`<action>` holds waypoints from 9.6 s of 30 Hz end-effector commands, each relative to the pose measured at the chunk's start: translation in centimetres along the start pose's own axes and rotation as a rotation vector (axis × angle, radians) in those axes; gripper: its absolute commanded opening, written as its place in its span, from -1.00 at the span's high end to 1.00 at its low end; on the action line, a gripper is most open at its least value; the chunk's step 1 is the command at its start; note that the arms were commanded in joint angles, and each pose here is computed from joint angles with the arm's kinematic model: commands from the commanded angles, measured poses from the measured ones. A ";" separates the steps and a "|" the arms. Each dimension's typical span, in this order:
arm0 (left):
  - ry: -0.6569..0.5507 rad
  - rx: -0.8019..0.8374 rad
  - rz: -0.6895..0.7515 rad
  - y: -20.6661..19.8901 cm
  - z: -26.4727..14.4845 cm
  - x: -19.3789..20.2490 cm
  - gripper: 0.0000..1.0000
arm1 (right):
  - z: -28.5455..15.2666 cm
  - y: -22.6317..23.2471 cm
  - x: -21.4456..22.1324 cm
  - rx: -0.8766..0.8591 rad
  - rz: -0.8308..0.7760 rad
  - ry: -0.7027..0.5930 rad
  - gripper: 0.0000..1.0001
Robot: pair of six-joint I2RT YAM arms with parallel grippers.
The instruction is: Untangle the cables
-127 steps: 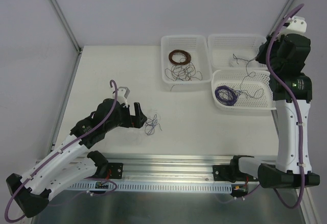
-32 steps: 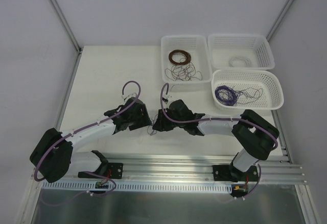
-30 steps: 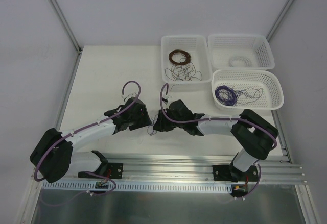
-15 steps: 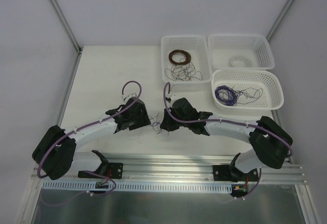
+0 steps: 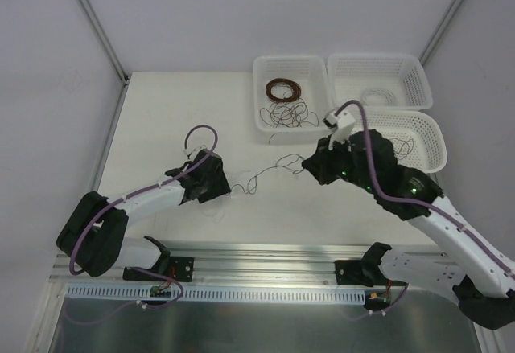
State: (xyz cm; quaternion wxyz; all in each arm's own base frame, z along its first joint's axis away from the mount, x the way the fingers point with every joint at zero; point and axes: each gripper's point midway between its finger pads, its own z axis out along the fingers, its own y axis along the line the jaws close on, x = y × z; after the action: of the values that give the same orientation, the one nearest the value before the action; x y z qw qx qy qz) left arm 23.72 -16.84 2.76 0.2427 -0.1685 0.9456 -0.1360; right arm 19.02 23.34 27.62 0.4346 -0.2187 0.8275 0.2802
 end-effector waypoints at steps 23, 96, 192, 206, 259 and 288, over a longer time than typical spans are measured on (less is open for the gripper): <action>-0.023 -0.056 -0.046 3.5 0.3 -1.0 -0.13 | -26.4 -8.1 -17.5 0.599 -0.170 -0.670 0.99; -0.168 0.019 0.115 -11.7 -0.1 -4.4 -0.23 | -10.7 -6.7 -10.6 0.184 0.028 -0.348 0.99; -0.632 0.011 0.348 6.0 -17.2 -9.3 -0.98 | -7.7 -37.9 -4.5 1.105 0.376 -0.284 0.99; -0.542 0.002 0.353 5.7 -15.5 -8.9 -0.98 | -0.6 -38.1 4.7 0.907 0.667 0.065 -0.14; -0.254 0.550 0.450 -15.9 -18.3 -7.0 1.00 | 4.1 -4.8 4.9 0.039 0.128 -0.136 -0.96; -0.165 0.785 0.413 -21.6 -24.1 -5.6 0.94 | 3.4 3.2 -1.5 -0.339 0.013 -0.332 -0.87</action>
State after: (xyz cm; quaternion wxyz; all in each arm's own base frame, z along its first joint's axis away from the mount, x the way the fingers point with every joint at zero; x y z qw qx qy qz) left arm 21.97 -29.44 31.27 0.3752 0.1154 0.8279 -0.4006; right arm 19.75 27.14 23.70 0.4784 -0.2283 0.7382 0.4172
